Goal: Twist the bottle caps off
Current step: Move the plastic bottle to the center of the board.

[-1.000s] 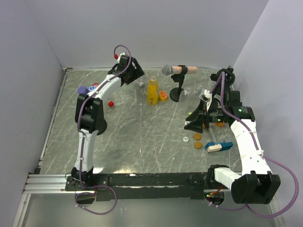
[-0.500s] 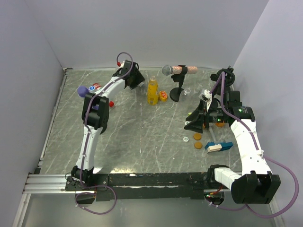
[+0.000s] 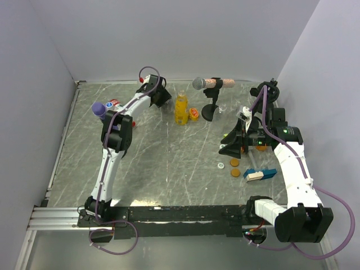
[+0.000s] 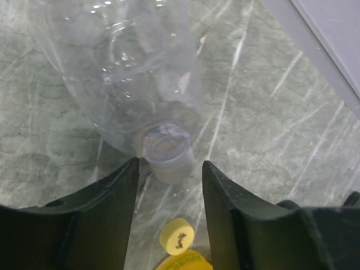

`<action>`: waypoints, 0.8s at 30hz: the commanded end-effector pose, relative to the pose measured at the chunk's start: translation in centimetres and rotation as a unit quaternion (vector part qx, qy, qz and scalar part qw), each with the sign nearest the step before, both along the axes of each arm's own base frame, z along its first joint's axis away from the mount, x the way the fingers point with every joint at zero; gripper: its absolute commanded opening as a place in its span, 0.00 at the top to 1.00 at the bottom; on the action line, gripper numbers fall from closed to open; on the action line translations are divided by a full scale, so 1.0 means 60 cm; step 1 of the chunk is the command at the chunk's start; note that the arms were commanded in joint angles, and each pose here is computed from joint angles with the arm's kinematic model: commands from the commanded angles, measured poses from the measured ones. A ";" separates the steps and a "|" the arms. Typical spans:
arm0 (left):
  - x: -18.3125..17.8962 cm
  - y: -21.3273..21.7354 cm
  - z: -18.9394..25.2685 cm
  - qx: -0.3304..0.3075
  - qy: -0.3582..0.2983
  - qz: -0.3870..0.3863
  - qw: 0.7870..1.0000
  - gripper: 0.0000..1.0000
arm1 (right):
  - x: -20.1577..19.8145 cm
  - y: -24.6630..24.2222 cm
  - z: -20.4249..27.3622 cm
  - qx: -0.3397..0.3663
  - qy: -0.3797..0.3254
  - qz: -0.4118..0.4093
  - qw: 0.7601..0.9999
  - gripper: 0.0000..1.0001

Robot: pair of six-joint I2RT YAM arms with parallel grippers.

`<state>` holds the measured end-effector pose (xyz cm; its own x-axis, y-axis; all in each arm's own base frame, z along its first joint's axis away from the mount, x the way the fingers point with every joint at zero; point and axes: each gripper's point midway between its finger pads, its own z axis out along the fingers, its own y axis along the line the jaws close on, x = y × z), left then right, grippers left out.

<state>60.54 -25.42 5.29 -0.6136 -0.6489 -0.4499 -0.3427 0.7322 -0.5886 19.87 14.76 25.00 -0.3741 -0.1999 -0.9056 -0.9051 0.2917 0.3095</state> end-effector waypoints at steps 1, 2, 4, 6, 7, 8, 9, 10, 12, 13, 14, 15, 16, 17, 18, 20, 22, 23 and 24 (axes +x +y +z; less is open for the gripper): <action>0.023 0.000 0.019 -0.014 -0.015 0.033 0.999 0.49 | -0.001 0.003 0.012 0.013 -0.026 0.009 1.000 0.35; 0.025 -0.001 0.016 -0.016 -0.015 0.034 0.999 0.49 | 0.000 0.003 0.012 0.013 -0.026 0.008 1.000 0.35; 0.029 0.001 0.009 -0.017 -0.011 0.042 0.999 0.50 | -0.001 0.002 0.013 0.013 -0.026 0.007 1.000 0.35; 0.029 0.001 -0.002 -0.016 -0.004 0.046 0.999 0.51 | -0.001 0.003 0.013 0.013 -0.028 0.008 1.000 0.35; 0.029 0.002 -0.004 -0.017 -0.003 0.047 0.999 0.53 | -0.001 0.003 0.013 0.013 -0.027 0.008 1.000 0.35; 0.028 0.002 -0.007 -0.015 -0.001 0.050 0.999 0.56 | -0.001 0.003 0.014 0.013 -0.029 0.008 0.999 0.35; 0.027 0.003 -0.009 -0.015 0.001 0.050 0.999 0.57 | -0.001 0.003 0.014 0.013 -0.028 0.008 0.999 0.35; 0.025 0.005 -0.013 -0.011 0.003 0.051 0.999 0.58 | -0.001 0.003 0.014 0.013 -0.029 0.009 0.999 0.35; 0.021 0.012 -0.021 -0.003 0.011 0.052 0.999 0.58 | -0.002 0.003 0.015 0.013 -0.030 0.008 0.999 0.35; 0.019 0.013 -0.023 0.000 0.014 0.052 0.999 0.58 | -0.002 0.003 0.016 0.014 -0.031 0.009 0.999 0.35; 0.016 0.013 -0.024 0.003 0.016 0.051 0.999 0.58 | -0.003 0.003 0.015 0.014 -0.029 0.009 0.999 0.35; 0.013 0.015 -0.030 0.006 0.022 0.051 0.998 0.59 | -0.003 0.003 0.017 0.014 -0.032 0.009 0.999 0.35; 0.011 0.016 -0.030 0.008 0.023 0.050 0.998 0.62 | -0.004 0.004 0.018 0.015 -0.034 0.010 0.999 0.35; 0.009 0.016 -0.033 0.009 0.026 0.049 0.998 0.64 | -0.004 0.004 0.018 0.016 -0.033 0.010 0.999 0.35; 0.005 0.017 -0.035 0.011 0.029 0.047 0.998 0.65 | -0.004 0.003 0.017 0.014 -0.033 0.009 0.999 0.35; -0.002 0.024 -0.034 0.022 0.031 0.047 0.998 0.65 | -0.005 0.003 0.017 0.014 -0.033 0.009 0.999 0.35; -0.015 0.033 -0.036 0.035 0.036 0.043 0.998 0.65 | -0.005 0.004 0.017 0.015 -0.033 0.009 0.999 0.35; -0.025 0.039 -0.035 0.044 0.036 0.038 0.998 0.65 | -0.005 0.003 0.017 0.014 -0.033 0.008 0.999 0.35; -0.030 0.044 -0.024 0.052 0.030 0.035 0.998 0.65 | -0.006 0.004 0.017 0.015 -0.034 0.010 0.999 0.35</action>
<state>61.76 -25.01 4.58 -0.5620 -0.6908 -0.4549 -0.3814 0.7045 -0.5985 19.70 14.79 25.23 -0.3642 -0.1980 -0.9100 -0.9088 0.2891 0.3008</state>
